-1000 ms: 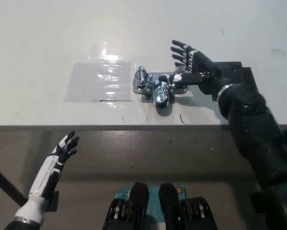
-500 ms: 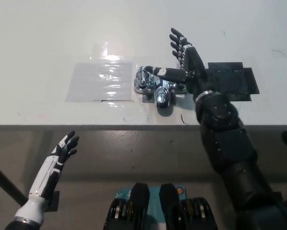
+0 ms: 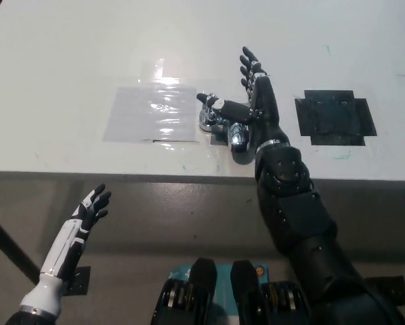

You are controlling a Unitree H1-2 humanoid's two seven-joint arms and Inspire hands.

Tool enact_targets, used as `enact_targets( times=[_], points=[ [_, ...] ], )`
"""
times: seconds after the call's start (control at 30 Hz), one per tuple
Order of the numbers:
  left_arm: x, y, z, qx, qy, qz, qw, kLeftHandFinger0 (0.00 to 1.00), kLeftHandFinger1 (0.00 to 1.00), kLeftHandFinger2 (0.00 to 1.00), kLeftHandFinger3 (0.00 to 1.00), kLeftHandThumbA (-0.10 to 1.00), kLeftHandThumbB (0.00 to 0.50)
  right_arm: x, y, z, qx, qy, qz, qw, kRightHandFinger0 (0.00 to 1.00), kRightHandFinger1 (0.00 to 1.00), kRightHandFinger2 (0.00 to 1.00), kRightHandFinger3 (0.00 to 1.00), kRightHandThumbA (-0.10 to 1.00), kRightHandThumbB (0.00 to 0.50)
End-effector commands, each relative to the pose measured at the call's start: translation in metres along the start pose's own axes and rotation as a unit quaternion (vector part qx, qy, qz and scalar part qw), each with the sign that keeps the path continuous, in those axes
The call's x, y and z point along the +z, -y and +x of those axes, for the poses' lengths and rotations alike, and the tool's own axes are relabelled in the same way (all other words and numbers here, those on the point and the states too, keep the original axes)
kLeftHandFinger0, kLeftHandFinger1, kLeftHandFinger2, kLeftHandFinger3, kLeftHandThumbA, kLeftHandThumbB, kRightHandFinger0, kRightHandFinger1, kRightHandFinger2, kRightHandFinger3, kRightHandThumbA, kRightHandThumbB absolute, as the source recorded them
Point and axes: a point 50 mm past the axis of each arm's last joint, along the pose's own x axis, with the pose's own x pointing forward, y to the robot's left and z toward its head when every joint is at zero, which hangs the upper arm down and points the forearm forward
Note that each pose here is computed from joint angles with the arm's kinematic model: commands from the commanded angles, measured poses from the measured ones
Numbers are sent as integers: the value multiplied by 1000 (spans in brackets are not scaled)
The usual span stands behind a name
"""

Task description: The faucet is at the center of the desk and the robot turn off the faucet by turning the right faucet handle using the right hand

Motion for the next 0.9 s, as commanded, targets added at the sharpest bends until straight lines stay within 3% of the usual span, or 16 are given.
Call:
enact_targets(
  times=[0.0, 0.2, 0.33, 0.43, 0.63, 0.87],
  points=[
    [14, -8, 7, -2, 40, 10, 999, 1000, 1000, 1000, 1000, 1000, 408, 62, 21, 25, -49, 139, -31, 989, 1000, 1000, 1000, 1000, 1000, 352],
    [11, -7, 4, -1, 35, 8, 999, 1000, 1000, 1000, 1000, 1000, 407, 99, 48, 32, -70, 202, -63, 975, 1000, 1000, 1000, 1000, 1000, 394],
    [11, -7, 3, -1, 32, 10, 999, 1000, 1000, 1000, 1000, 1000, 415, 121, 60, 32, -74, 230, -60, 969, 1000, 1000, 1000, 1000, 1000, 368],
    [12, -7, 5, -2, 33, 9, 999, 1000, 1000, 1000, 1000, 1000, 419, 153, 72, 30, -66, 286, -43, 955, 1000, 1000, 1000, 1000, 1000, 419],
    [13, -6, 6, -3, 34, 12, 999, 1000, 1000, 1000, 1000, 1000, 413, 213, 81, 6, -45, 365, 9, 930, 1000, 1000, 1000, 1000, 1000, 340],
    [14, -8, 8, -7, 37, 12, 999, 1000, 1000, 1000, 1000, 1000, 416, 199, 97, -61, -8, 389, -23, 921, 1000, 1000, 1000, 1000, 1000, 327]
  ],
)
